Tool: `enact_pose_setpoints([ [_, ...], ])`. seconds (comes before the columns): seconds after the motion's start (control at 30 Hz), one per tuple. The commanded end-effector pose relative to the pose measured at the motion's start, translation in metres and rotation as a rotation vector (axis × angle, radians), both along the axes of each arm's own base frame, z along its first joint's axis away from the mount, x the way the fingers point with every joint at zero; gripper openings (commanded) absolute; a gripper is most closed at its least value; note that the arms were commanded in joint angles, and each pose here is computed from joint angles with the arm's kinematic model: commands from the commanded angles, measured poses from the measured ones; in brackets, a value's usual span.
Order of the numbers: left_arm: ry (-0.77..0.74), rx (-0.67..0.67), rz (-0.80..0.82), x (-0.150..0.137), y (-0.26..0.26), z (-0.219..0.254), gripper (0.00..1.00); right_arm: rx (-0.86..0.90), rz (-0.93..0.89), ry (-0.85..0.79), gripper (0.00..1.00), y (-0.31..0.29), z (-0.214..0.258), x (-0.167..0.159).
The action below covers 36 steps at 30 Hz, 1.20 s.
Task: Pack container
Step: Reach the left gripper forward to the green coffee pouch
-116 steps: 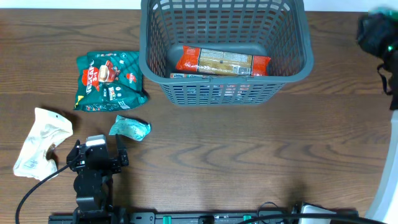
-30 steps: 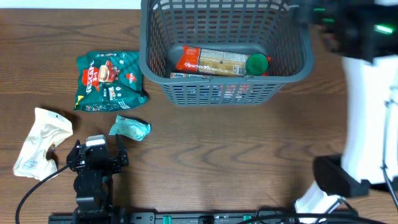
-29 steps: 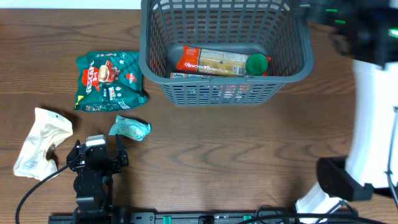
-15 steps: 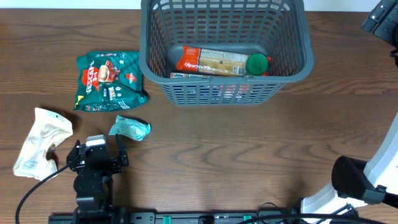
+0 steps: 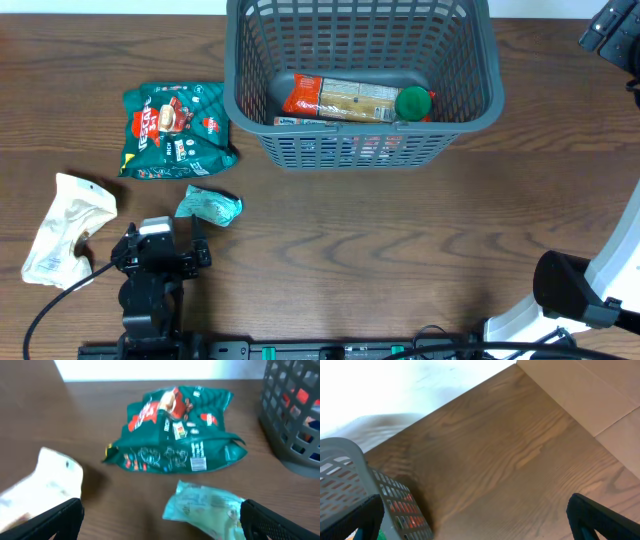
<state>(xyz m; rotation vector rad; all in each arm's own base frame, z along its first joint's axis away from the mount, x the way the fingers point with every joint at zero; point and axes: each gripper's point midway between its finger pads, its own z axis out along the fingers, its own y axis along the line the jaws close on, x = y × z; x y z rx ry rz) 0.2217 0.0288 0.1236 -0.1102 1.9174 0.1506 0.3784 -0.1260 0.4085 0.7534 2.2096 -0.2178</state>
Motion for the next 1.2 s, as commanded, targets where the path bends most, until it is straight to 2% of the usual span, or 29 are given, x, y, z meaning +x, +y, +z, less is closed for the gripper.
enact_pose_setpoints([
  [0.0,-0.014,-0.062,0.038,0.000,0.002,0.024,0.98,0.013,-0.010,-0.006,0.99,0.000,0.000,-0.001],
  [0.2,0.085,-0.001,0.039,0.023,0.006,0.079,0.98,0.013,-0.010,-0.005,0.99,0.000,0.000,-0.001],
  [0.47,0.401,-0.031,-0.043,0.107,-0.006,0.116,0.99,0.013,-0.011,-0.004,0.99,0.000,0.000,-0.001],
  [0.63,0.446,-0.038,-0.043,0.138,-0.006,0.130,0.98,0.013,-0.010,-0.004,0.99,0.000,0.000,-0.001],
  [0.87,0.378,-0.015,-0.152,0.152,-0.017,0.155,0.98,0.014,-0.010,-0.004,0.99,0.000,0.000,-0.001],
  [1.03,0.392,-0.080,-0.062,0.162,0.008,0.162,0.98,0.013,-0.010,-0.004,0.99,0.000,0.000,-0.001],
  [1.17,0.466,-0.124,-0.005,0.169,0.031,0.151,0.98,0.014,-0.010,-0.004,0.99,0.000,0.000,-0.001],
])
